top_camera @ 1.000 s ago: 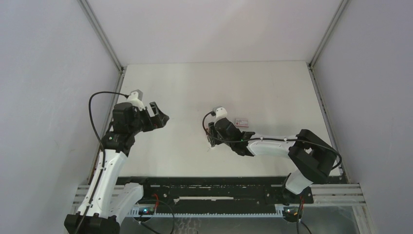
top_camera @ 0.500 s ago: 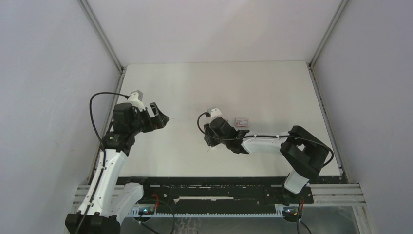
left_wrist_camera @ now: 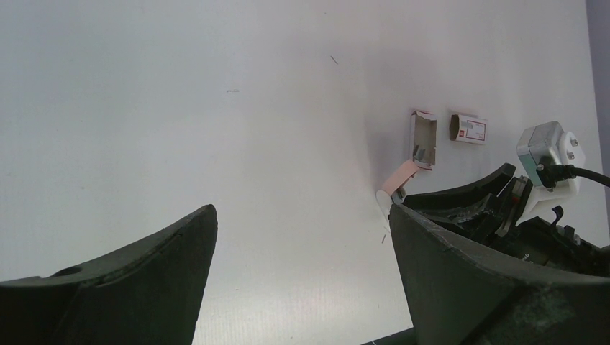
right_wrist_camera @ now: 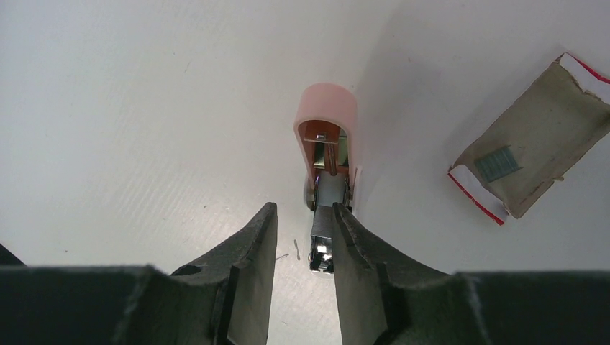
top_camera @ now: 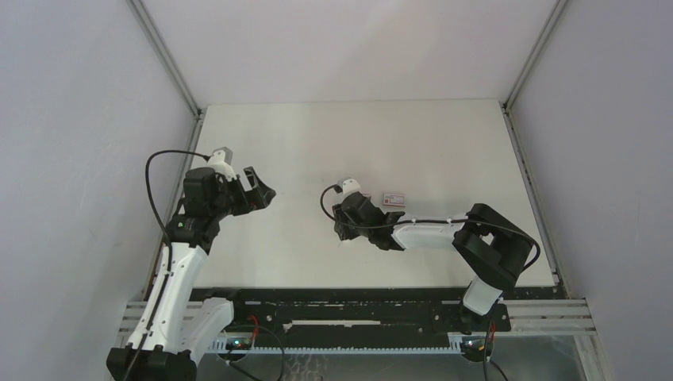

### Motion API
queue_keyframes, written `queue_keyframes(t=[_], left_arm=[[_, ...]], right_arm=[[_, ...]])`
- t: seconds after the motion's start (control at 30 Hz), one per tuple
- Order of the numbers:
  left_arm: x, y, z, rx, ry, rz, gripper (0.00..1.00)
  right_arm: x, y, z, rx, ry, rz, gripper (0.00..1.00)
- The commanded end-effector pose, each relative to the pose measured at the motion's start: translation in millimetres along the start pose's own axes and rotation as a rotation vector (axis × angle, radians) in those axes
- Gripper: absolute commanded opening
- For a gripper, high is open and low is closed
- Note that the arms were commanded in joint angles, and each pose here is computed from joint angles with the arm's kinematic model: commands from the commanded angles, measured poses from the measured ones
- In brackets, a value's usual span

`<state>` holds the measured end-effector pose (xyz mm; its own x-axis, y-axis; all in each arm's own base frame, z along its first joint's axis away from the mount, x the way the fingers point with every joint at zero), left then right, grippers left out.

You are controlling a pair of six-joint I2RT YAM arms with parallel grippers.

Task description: Load the staples into the stapler

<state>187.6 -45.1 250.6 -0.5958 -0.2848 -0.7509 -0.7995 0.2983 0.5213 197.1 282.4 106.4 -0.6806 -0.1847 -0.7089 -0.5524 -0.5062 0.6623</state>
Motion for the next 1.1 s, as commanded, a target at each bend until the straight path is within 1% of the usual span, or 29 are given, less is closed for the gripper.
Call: queue_keyframes(t=[0.0,0.93,1.0,1.07], left_arm=[[-1.6,-2.5,0.4,0.031,-0.012,-0.026,0.93],[-1.0,-2.4,0.8,0.046,-0.003,-0.026,0.93],[-1.6,-2.0,0.9,0.045,-0.003,-0.029,0.93],[-2.7,-0.7,1.4,0.037,-0.005,-0.040,0.92]], right_arm=[[-11.9,1.1,9.1,-0.009,-0.007,-0.037,0.33],[3.2,-4.8,9.3,0.022,-0.015,0.020,0.31],[-0.1,-1.3,10.9,0.011,-0.016,0.012,0.31],[-11.2,10.3,14.4,-0.016,-0.014,-0.026,0.32]])
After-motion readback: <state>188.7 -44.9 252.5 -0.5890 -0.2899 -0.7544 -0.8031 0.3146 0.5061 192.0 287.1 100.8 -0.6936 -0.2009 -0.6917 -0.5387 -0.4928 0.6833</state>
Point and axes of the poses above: each gripper's point midway between its finger pads, its own y axis back along the fingers, its own z axis along the line the jaws close on, x = y × z, the point moved 10 cm from there along y, back along the fingers, and after that the axes turned 2 degrees about -y, right-handed, at the moved point
